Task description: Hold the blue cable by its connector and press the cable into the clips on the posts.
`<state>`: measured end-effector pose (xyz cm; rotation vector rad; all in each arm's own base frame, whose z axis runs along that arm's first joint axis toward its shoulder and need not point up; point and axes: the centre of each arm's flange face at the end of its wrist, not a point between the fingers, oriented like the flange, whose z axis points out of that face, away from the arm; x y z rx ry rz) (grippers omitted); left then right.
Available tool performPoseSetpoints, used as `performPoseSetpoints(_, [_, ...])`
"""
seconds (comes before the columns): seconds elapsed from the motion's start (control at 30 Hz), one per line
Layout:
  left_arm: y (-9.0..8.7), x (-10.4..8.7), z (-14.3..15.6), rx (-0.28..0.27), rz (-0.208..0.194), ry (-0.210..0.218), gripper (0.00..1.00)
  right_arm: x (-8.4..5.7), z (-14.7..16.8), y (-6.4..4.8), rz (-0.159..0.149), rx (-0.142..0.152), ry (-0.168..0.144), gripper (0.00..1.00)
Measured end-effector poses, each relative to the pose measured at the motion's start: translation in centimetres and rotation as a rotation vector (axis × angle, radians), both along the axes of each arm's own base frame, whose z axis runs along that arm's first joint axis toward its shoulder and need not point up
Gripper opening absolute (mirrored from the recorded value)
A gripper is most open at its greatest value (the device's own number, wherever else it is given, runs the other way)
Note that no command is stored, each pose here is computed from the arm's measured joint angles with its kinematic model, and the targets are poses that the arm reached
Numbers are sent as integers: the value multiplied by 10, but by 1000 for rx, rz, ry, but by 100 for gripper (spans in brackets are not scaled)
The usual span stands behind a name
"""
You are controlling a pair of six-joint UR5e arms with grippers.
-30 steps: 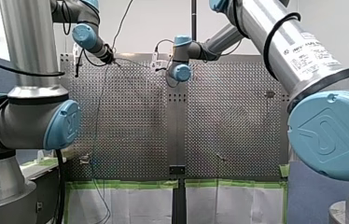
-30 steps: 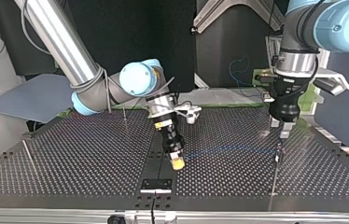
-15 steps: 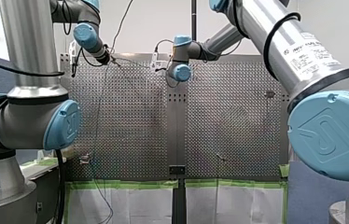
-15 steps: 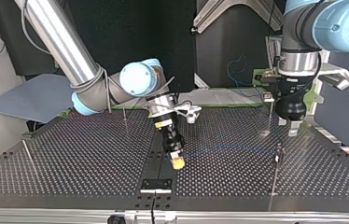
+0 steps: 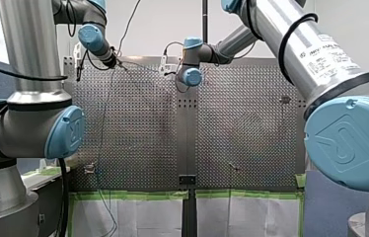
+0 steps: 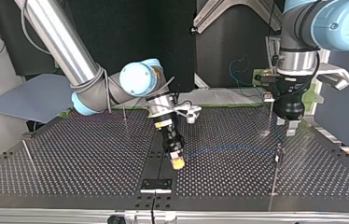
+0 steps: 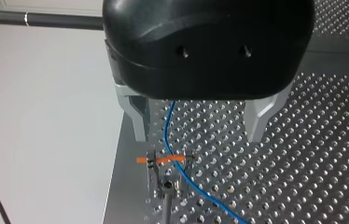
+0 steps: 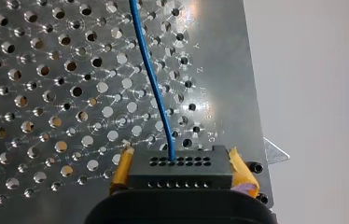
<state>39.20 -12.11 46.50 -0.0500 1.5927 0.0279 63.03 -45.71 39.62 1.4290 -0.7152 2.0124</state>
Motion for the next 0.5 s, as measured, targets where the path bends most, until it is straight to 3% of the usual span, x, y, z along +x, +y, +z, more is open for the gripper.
performPoseSetpoints(0.33, [-22, 5, -9, 23, -119, 21, 99, -1, 0, -1, -8, 2, 0, 0])
performPoseSetpoints(0.5, [-35, 8, -4, 25, -183, -2, 99, -1, 0, -1, -9, 1, 0, 0])
